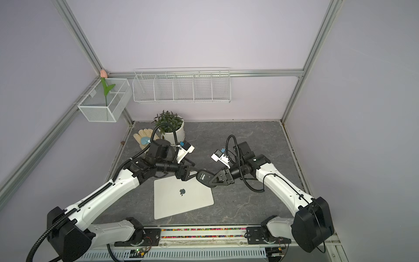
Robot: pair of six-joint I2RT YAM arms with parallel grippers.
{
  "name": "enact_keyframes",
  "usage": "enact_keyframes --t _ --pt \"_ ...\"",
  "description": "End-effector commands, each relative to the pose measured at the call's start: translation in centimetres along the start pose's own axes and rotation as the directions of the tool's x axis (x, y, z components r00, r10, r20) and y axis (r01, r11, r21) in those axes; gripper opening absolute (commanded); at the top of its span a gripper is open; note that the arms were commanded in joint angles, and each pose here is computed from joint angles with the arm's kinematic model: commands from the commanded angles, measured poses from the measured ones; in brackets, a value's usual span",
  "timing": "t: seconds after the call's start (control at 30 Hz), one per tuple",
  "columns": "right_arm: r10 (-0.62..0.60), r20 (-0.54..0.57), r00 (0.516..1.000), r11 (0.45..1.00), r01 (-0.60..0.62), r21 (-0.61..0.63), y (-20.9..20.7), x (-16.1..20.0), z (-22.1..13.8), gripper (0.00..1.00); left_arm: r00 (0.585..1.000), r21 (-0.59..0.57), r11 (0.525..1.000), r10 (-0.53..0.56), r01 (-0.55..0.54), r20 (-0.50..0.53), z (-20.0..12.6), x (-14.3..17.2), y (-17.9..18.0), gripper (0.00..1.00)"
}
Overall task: Insert the wireless mouse receiver into the laptop
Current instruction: Pick up the mouse from the center of the board.
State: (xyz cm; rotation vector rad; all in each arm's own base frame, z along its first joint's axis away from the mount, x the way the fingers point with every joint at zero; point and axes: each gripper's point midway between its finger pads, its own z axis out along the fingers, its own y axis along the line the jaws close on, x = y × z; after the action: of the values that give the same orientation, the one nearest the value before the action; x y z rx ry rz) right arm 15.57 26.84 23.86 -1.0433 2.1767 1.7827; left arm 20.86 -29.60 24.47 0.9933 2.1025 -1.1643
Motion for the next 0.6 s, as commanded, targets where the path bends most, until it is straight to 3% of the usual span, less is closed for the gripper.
enact_keyframes --t 0.0,0.13,0.3,0.43,0.57 --pt "-0.016 -0.001 1.0 0.999 0.016 0.041 -1.1 -0.7 0.0 0.25 0.999 0.092 0.996 0.009 -0.012 0.031 -0.9 -1.7 -2.3 0.82" --pt "-0.017 -0.002 1.0 0.999 0.017 0.043 -1.1 -0.6 0.0 0.25 0.978 0.049 0.993 -0.111 0.104 0.179 -3.2 -4.3 0.7 0.84" --pt "-0.019 -0.003 1.0 0.999 0.02 0.045 -1.3 -0.7 0.1 0.25 0.952 0.1 0.992 -0.104 0.078 0.289 -5.4 -6.3 -0.4 0.86" --pt "-0.034 0.015 0.999 0.998 0.034 0.045 -1.5 -1.4 0.1 0.25 0.971 0.177 0.983 -0.093 0.054 0.22 -4.4 -5.2 -1.8 0.86" --pt "-0.044 0.024 0.999 0.998 0.043 0.037 -1.6 -2.2 0.2 0.25 0.995 0.185 0.982 -0.054 0.038 0.083 -1.6 -3.0 -2.8 0.82"
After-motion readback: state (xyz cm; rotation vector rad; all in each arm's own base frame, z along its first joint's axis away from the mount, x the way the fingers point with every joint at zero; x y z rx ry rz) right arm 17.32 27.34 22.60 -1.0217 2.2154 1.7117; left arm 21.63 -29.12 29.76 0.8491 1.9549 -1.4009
